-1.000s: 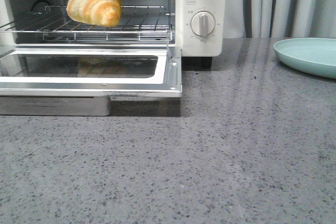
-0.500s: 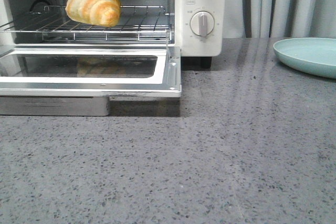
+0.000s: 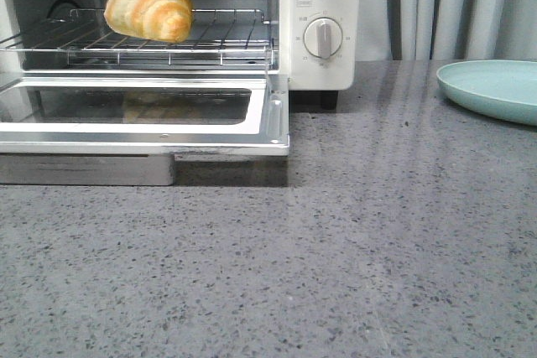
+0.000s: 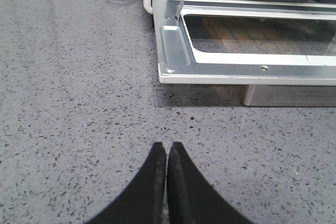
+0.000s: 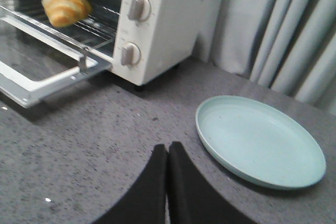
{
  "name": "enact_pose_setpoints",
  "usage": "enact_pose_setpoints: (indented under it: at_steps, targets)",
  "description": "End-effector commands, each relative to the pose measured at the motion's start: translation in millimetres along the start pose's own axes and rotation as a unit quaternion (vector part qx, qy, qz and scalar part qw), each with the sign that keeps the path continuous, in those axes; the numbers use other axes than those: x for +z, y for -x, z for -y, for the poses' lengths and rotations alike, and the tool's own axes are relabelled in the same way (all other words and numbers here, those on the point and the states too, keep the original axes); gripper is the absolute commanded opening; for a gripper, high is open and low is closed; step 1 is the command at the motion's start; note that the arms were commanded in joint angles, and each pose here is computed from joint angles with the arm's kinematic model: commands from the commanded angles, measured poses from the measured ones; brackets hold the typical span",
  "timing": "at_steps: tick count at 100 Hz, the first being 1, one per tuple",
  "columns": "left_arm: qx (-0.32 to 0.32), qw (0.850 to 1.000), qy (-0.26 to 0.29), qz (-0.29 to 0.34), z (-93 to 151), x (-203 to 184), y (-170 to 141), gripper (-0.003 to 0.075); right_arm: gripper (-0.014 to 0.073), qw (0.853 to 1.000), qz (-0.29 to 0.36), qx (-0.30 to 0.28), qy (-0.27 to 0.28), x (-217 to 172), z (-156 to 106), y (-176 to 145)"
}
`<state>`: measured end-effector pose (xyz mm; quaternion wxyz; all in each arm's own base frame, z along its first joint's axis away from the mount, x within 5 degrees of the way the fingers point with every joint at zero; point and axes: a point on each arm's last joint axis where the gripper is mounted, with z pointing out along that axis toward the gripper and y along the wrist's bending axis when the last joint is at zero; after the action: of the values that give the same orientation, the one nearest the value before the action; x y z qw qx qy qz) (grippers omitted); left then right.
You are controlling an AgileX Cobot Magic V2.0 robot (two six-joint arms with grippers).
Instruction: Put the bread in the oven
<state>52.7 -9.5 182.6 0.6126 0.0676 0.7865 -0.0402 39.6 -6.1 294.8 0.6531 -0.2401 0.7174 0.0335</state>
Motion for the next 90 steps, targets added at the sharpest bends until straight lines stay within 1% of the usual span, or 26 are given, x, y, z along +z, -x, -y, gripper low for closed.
enact_pose_setpoints:
  at_steps: [1,10,20,27,32,35,37,41,54,58,68,90]
  targets:
    - [-0.008,1.0,0.004,0.028,-0.4,0.1,-1.8,-0.0021,-0.0061,0.999,0.016,-0.001,-0.035,3.7,-1.8,0.7]
    - [-0.008,1.0,0.004,0.028,-0.4,0.1,-1.8,-0.0021,-0.0061,0.998,0.006,0.05,-0.049,14.6,-12.5,-17.8]
    - [-0.008,1.0,0.004,0.028,-0.4,0.1,-1.8,-0.0021,-0.0061,0.993,0.039,0.095,-0.055,29.9,-24.4,-42.2]
    - [-0.008,1.0,0.004,0.028,-0.4,0.1,-1.8,-0.0021,-0.0061,0.989,0.048,0.13,-0.059,37.0,-31.4,-64.4]
    - [-0.008,1.0,0.004,0.028,-0.4,0.1,-1.8,-0.0021,-0.0061,0.986,0.045,0.146,-0.064,39.7,-36.1,-82.6]
    - [-0.008,1.0,0.004,0.028,-0.4,0.1,-1.8,-0.0021,-0.0061,0.985,0.042,0.153,-0.07,39.3,-36.9,-87.9]
    - [-0.008,1.0,0.004,0.028,-0.4,0.1,-1.8,-0.0021,-0.0061,0.984,0.019,0.158,-0.077,37.7,-36.3,-91.5]
    - [-0.008,1.0,0.004,0.028,-0.4,0.1,-1.8,-0.0021,-0.0061,0.984,-0.009,0.155,-0.088,34.6,-35.5,-95.2]
    - [-0.008,1.0,0.004,0.028,-0.5,0.3,-1.7,-0.0021,-0.0061,0.986,-0.027,0.131,-0.103,33.8,-35.8,-102.3]
    - [-0.008,1.0,0.004,0.029,-0.5,0.3,-1.5,-0.0021,-0.0061,0.985,-0.051,0.125,-0.103,33.3,-36.5,-106.1]
    - [-0.008,1.0,0.004,0.029,-0.5,0.3,-1.5,-0.0021,-0.0061,0.988,-0.051,0.105,-0.102,33.5,-36.4,-105.6]
    - [-0.008,1.0,0.004,0.029,-0.5,0.3,-1.5,-0.0021,-0.0061,0.988,-0.049,0.106,-0.102,33.5,-36.4,-105.1]
